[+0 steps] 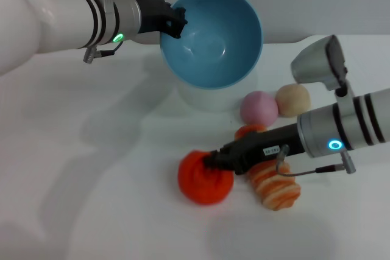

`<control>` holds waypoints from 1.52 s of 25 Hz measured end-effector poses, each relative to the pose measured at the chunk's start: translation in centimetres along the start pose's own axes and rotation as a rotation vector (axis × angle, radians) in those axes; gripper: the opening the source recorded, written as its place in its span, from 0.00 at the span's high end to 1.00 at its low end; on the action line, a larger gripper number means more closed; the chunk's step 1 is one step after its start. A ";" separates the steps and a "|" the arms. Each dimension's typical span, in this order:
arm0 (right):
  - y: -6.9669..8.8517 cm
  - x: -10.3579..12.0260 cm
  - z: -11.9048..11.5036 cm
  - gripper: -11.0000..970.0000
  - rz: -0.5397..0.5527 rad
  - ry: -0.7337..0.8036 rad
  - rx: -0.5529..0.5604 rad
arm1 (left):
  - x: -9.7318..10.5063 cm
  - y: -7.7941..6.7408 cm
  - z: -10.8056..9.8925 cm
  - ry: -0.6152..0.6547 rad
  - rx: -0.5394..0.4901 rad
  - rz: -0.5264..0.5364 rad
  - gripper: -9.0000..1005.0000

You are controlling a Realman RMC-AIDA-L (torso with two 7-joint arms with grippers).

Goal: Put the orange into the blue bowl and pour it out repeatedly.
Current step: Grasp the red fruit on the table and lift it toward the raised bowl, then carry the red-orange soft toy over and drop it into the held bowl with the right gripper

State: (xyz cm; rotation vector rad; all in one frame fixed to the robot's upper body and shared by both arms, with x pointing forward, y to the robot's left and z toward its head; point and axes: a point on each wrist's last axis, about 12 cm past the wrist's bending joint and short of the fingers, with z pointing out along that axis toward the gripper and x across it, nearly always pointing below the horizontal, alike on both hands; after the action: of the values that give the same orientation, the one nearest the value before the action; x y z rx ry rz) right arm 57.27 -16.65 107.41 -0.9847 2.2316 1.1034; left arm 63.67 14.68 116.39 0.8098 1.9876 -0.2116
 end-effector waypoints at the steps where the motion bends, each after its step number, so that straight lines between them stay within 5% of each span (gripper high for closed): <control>1: 0.4 -0.2 -0.7 0.97 -0.027 -0.043 -0.019 | 0.0 0.1 0.0 0.000 -0.001 -0.001 0.99; 12: 2.4 -3.5 -8.4 0.97 -0.207 -0.293 -0.080 | -0.5 0.6 -0.5 0.144 0.065 0.004 0.99; 18: 3.1 -4.4 -12.2 0.97 -0.275 -0.400 -0.070 | -0.8 -0.5 -1.5 0.262 0.167 0.022 0.99; 25: 2.5 -3.3 -11.4 0.97 -0.241 -0.419 -0.090 | -1.3 -2.5 -2.4 0.309 0.254 0.047 0.99; 31: 1.7 -2.8 -10.8 0.97 -0.179 -0.439 -0.086 | -1.4 -2.9 -2.5 0.316 0.263 0.059 0.99; 38: 1.1 -2.5 -10.2 0.84 -0.161 -0.448 -0.067 | -1.1 -3.0 -2.4 0.330 0.271 0.057 0.99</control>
State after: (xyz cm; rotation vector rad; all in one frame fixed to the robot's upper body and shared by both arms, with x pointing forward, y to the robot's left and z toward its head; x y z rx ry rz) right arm 57.14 -23.55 115.44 -0.8286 1.7388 1.1947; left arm 60.42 12.97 118.08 1.1329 2.2700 -0.3374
